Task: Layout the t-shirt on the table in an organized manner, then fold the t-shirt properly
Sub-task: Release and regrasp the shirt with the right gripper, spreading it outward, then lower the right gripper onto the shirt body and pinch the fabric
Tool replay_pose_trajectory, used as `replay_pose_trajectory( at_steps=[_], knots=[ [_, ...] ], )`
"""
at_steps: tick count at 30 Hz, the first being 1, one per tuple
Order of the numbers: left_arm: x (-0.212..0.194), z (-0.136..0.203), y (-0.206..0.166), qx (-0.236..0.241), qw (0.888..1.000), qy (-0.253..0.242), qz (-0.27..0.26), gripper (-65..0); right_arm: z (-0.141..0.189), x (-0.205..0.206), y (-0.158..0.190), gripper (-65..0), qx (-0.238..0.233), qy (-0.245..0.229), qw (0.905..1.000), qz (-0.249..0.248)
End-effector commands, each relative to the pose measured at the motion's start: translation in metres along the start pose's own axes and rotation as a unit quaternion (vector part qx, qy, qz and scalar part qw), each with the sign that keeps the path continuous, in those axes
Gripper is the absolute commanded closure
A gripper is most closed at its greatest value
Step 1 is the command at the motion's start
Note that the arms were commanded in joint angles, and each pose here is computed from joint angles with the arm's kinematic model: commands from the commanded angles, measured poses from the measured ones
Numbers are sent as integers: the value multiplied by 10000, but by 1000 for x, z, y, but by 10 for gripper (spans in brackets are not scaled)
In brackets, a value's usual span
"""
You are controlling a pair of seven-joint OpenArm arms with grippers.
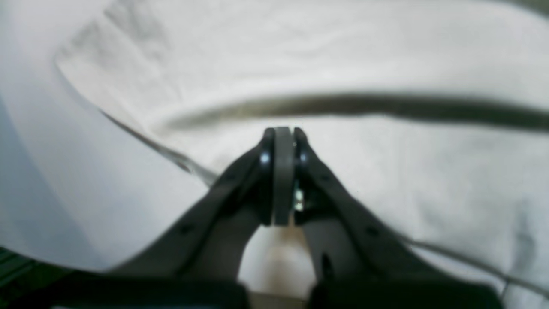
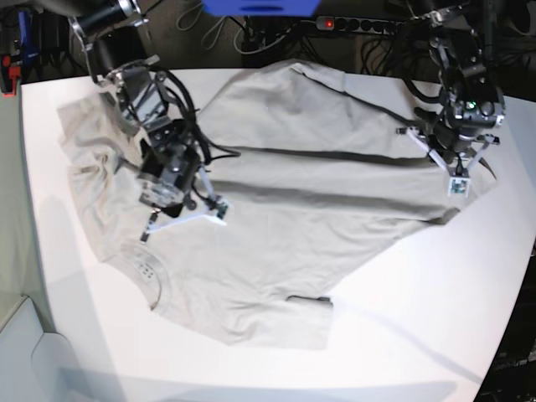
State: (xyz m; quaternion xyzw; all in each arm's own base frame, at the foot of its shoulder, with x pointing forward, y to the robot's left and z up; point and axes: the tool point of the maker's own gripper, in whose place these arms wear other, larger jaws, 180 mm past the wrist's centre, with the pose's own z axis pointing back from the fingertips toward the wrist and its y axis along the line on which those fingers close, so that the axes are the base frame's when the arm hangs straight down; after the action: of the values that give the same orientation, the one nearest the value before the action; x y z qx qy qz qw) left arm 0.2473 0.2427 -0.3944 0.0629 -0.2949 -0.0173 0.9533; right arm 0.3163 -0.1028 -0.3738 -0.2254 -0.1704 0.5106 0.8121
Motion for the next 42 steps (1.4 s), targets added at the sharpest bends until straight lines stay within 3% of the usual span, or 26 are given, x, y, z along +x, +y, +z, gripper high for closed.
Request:
replay_pose_trajectory(
  at_steps=[1,11,17,24,28,33,39,42],
  knots=[
    [6,4,3,40,9999,-140,-28,-1,4,11,-9,0,-126,-68,9999,75],
    [-33,8,1,22,9996,264,-97,-1,-43,70,19,0,800,-268,9960,287],
    [-35,10,10,116,9994,286,-144,-1,-62,99,27,0,1236,-497,9905,347],
    [-23,24,10,185,9993,87,-307,-1,-74,135,0,0,1646,-1283,9768,-472],
    [-12,31,1,135,9992,-107,-362,-1,-70,153,-38,0,1459,-1893,9618,-1332],
    [1,38,-5,125,9988,-371,-278,-1,-67,149,-79,0,1206,-2016,9497,-2073],
    [30,41,-19,-240,9963,-821,-11,-1,-71,139,-77,0,1238,-1821,9525,-2102],
    [36,42,-28,-512,9941,-950,139,-1,-65,128,-86,0,1069,-1609,9587,-2086]
  ],
)
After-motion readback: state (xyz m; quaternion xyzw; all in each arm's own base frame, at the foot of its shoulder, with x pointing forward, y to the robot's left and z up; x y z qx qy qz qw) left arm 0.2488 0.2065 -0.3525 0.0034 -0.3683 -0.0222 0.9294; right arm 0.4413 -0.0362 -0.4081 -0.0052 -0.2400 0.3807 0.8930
